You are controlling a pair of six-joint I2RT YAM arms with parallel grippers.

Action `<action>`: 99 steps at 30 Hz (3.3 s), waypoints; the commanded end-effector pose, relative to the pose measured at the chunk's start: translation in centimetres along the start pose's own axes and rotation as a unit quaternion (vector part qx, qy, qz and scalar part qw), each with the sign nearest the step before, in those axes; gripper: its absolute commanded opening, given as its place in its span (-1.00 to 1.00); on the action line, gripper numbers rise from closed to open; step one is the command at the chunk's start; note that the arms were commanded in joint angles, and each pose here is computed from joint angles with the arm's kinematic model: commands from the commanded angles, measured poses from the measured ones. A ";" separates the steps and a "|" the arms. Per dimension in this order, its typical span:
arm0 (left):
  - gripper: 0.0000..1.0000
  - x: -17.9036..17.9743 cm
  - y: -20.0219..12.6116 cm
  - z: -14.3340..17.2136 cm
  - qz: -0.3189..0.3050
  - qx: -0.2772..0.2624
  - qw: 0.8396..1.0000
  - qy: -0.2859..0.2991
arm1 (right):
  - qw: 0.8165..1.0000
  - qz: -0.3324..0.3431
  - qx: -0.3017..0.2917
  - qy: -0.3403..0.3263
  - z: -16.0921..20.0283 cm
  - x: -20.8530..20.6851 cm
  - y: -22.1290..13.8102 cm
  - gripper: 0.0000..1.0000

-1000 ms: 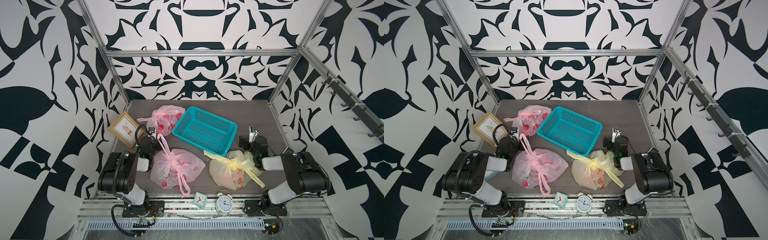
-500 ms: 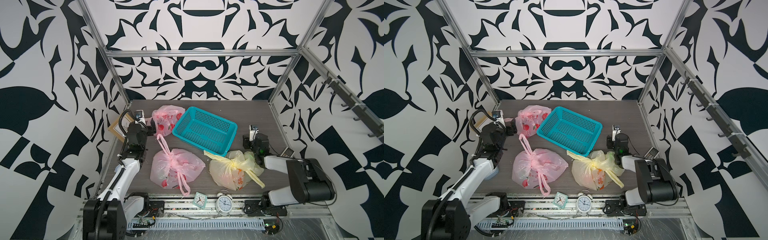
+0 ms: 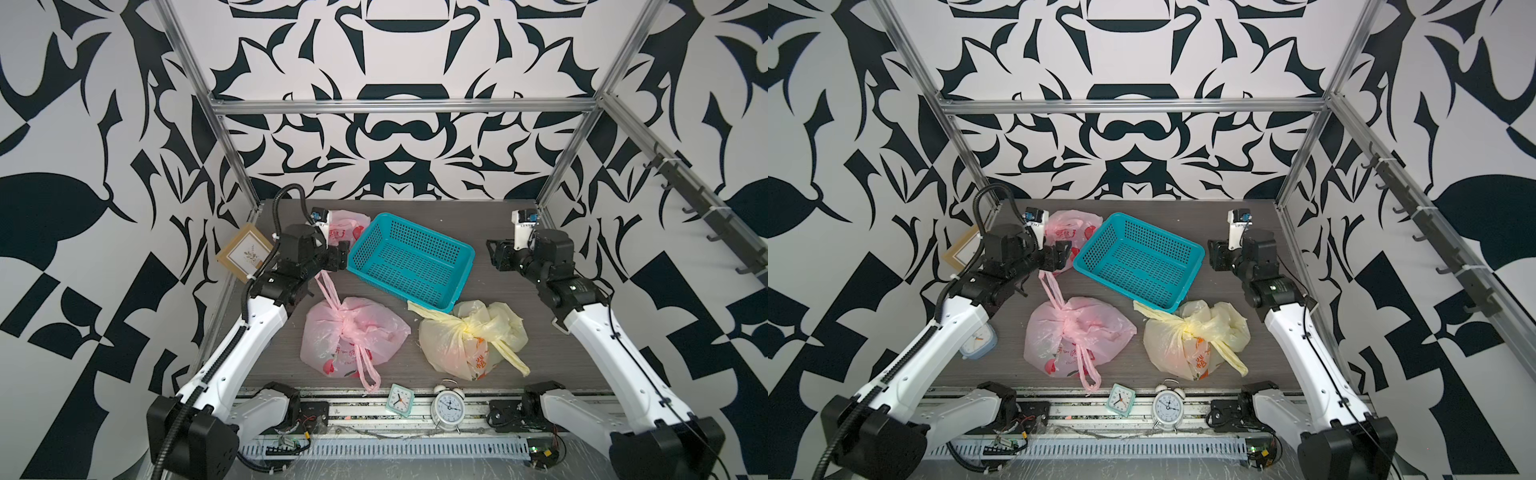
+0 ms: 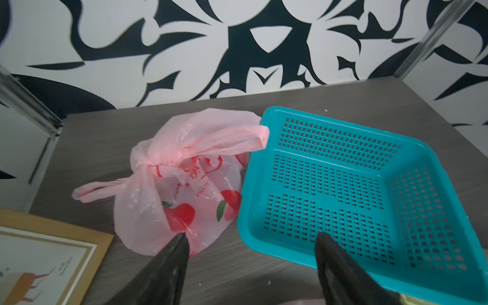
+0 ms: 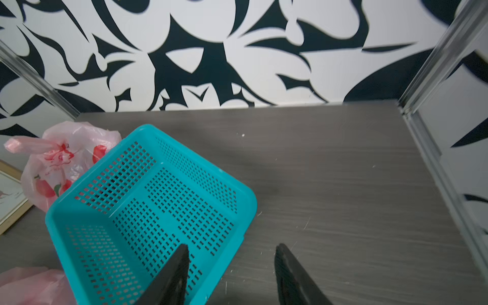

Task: Untie the knot of a plastic bag & take out the apple
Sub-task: Move the basket to the center of the board, then move the plastic bag to the center of the board.

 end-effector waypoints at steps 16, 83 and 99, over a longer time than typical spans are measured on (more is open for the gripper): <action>0.54 -2.1 4.4 4.1 0.066 0.183 0.980 -0.043 | 0.974 0.038 0.208 0.088 3.5 -1.9 10.7 -0.02; 0.62 -1.6 -0.1 2.6 0.040 0.128 0.990 -0.048 | 0.870 -0.277 0.283 -0.294 16.3 18.4 1.4 -0.29; 0.66 -1.4 -2.7 3.5 0.016 0.129 0.989 -0.063 | 0.836 -0.314 0.262 -0.365 22.4 25.0 -0.3 -0.26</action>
Point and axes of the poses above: each gripper's point midway between its finger pads, its own y axis out along the fingers, its own x axis along the line the jaws close on, z = x × y, the point moved 9 cm from there along -y, back along the fingers, and after that the axes turned 14 degrees about y, right-handed, at the moved point
